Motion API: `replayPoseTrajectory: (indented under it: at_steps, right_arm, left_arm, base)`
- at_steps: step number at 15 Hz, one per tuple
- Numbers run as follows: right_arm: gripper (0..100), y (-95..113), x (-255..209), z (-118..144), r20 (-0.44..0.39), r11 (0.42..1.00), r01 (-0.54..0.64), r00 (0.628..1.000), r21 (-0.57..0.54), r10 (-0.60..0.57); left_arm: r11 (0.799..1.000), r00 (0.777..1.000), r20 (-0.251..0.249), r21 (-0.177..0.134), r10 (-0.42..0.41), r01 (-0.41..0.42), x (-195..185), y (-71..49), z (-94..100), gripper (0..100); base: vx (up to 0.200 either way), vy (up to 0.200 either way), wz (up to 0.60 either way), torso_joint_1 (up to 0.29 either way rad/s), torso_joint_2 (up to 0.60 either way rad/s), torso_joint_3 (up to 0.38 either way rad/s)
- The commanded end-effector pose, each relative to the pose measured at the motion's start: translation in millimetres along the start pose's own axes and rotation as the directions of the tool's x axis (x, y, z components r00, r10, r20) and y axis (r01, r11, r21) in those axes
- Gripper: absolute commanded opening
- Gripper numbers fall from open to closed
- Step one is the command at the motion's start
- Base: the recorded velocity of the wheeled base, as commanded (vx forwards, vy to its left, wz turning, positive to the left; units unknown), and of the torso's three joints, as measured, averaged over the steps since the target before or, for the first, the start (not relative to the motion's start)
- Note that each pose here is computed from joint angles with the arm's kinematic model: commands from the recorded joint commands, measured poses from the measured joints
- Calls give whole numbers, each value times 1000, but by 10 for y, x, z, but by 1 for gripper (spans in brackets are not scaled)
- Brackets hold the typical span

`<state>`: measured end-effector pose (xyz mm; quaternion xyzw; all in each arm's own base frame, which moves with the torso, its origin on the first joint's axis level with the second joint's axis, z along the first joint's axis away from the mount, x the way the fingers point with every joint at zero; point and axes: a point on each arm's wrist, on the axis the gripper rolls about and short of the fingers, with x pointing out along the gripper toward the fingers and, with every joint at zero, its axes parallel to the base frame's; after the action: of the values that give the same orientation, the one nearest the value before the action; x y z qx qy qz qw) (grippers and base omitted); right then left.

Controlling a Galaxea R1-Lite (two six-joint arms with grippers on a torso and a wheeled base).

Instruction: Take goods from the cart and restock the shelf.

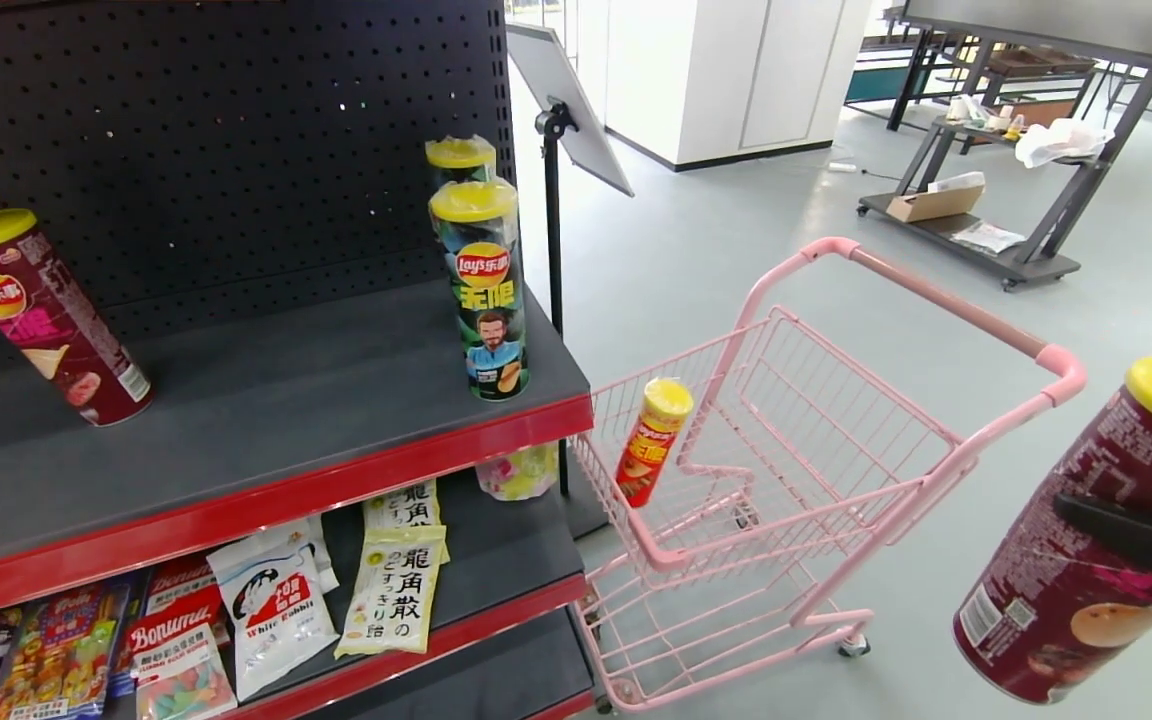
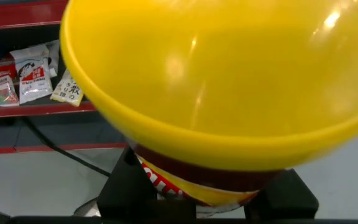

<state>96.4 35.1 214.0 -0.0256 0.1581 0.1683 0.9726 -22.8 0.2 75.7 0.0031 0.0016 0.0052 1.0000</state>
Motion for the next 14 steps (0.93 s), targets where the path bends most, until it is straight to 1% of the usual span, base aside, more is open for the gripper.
replayPoseTrajectory:
  at_steps: [1, 3, 5, 8, 12, 13, 14]
  right_arm:
    - [0, 9, 79, 15, -25, 1000, -17, 1000, -3, 16]
    - [0, 23, 126, 57, -29, 997, -75, 997, -24, 75]
    - [0, 30, 181, 101, -36, 994, -103, 994, -40, 102]
    - [0, 34, 296, 105, -75, 992, -109, 992, -59, 105]
    - [0, 32, 330, 98, -87, 992, -108, 991, -58, 103]
    - [0, 32, 339, 104, -79, 993, -108, 992, -57, 103]
    - [0, 32, 351, 90, -81, 993, -105, 992, -60, 100]
  left_arm:
    - [1000, 1000, -1, 0, 0, 0, 1, 0, 0, 100]
    - [1000, 1000, -1, 0, 0, 0, 1, 0, 0, 100]
    - [1000, 1000, -1, 0, -1, 1, 1, 0, 0, 100]
    - [1000, 1000, 0, 0, -1, 1, 0, 0, 0, 100]
    - [1000, 1000, 2, -3, 0, 0, -1, 0, -1, 100]
    - [1000, 1000, 2, -5, 0, 0, -1, 0, -1, 100]
    - [1000, 1000, 2, -5, 0, 0, -1, 0, -1, 100]
  base:
    - [0, 0, 0, 168, -373, -217]
    - [0, 0, 0, 122, -295, -159]
    - [0, 0, 0, 13, -28, -21]
    - [0, 0, 600, 4, -4, -4]
    - [0, 0, 600, 10, 1, 0]
    - [0, 0, 600, -12, 7, 2]
    - [0, 0, 0, 0, 0, 0]
